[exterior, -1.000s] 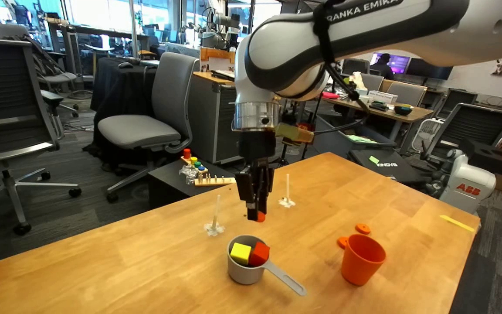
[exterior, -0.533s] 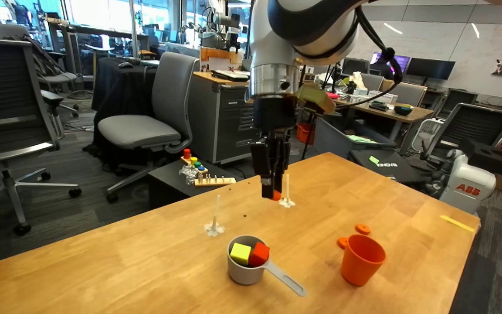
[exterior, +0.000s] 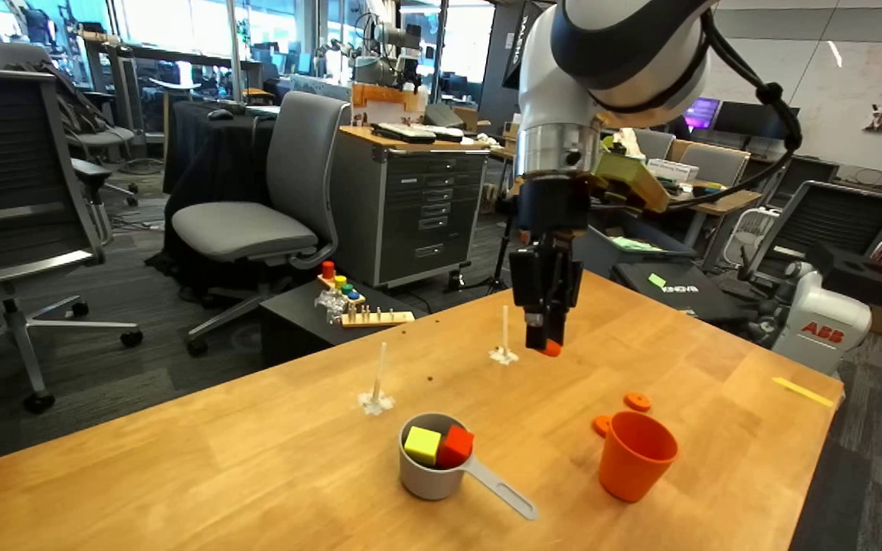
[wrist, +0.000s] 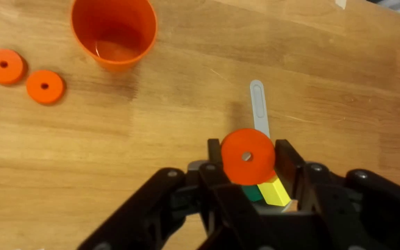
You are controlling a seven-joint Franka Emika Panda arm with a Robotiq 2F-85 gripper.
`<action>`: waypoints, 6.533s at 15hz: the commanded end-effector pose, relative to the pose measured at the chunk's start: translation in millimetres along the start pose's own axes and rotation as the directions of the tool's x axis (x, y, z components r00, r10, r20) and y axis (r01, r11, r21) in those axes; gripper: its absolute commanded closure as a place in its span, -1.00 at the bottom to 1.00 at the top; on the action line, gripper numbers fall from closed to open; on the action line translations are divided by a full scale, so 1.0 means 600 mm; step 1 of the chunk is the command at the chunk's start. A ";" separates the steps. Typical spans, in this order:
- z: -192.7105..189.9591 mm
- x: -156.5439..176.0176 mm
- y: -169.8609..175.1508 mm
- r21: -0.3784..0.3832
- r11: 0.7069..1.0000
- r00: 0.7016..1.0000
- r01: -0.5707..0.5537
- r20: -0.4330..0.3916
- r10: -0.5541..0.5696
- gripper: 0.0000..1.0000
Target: Put the three blocks in the gray cup then put the orange disks in the orange cup
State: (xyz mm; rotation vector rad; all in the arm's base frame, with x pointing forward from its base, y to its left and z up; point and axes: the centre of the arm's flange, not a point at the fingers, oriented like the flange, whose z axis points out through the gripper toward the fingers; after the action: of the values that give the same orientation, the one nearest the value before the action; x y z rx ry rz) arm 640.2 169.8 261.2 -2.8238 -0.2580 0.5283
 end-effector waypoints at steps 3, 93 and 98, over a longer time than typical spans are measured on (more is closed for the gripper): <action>0.060 -0.163 0.050 0.021 0.989 0.989 -0.149 0.029 0.148 0.65; 0.192 -0.007 0.285 0.029 0.967 0.967 -0.254 -0.007 0.254 -1.00; 0.200 -0.013 0.296 0.031 0.964 0.965 -0.262 0.011 0.262 -1.00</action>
State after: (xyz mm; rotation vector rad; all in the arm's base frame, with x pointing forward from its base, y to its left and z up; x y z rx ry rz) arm 613.3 26.6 103.2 -2.8497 0.1127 0.5606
